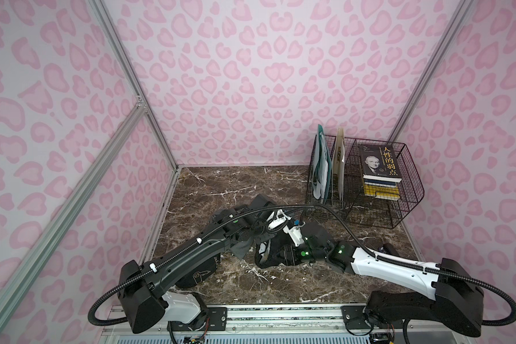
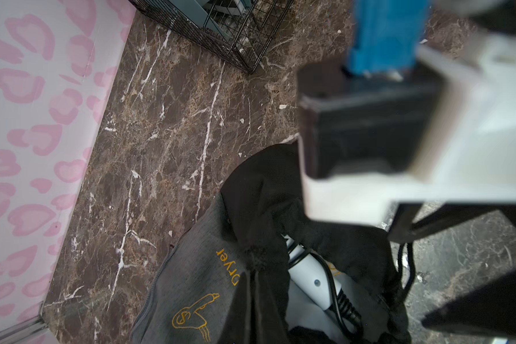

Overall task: Pack away hair dryers
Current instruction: Pull the drawstrings on both sides of the drawstring bag.

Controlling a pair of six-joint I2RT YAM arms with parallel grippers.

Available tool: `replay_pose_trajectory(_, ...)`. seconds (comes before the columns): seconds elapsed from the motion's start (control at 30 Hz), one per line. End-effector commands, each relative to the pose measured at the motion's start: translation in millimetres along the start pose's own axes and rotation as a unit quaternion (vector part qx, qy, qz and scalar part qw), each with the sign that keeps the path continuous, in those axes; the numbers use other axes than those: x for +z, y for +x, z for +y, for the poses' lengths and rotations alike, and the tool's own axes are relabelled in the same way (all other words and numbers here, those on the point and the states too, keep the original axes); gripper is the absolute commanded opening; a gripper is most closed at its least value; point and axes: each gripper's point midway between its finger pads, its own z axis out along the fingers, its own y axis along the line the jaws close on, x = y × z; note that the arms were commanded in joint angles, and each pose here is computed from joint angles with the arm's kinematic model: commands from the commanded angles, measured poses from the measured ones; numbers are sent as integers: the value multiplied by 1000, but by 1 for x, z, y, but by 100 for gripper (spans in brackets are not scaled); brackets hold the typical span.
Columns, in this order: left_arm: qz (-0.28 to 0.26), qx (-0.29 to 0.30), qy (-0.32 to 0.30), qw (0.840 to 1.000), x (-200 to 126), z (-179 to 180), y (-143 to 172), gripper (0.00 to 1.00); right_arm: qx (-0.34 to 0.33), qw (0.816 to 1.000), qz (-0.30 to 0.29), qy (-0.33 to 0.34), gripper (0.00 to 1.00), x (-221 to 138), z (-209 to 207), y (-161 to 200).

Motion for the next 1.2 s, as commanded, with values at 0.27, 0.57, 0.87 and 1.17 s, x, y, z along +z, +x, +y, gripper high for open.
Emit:
replay_pose_trajectory(0.27,-14,-7,-2,1000,-5,4,-7,2,-39,993,-64,93,52,4,-11,-12)
replay_pose_trajectory(0.57,-11,-4,8,1000,-4,1,-8,2,-67,992,-52,92,51,11,-7,-10)
replay_pose_trajectory(0.87,-10,-2,10,1000,-4,1,-9,2,-82,994,-40,60,50,16,4,-3)
replay_pose_trajectory(1.17,-7,2,9,1000,-6,2,-8,2,-82,993,-18,85,41,25,-9,5)
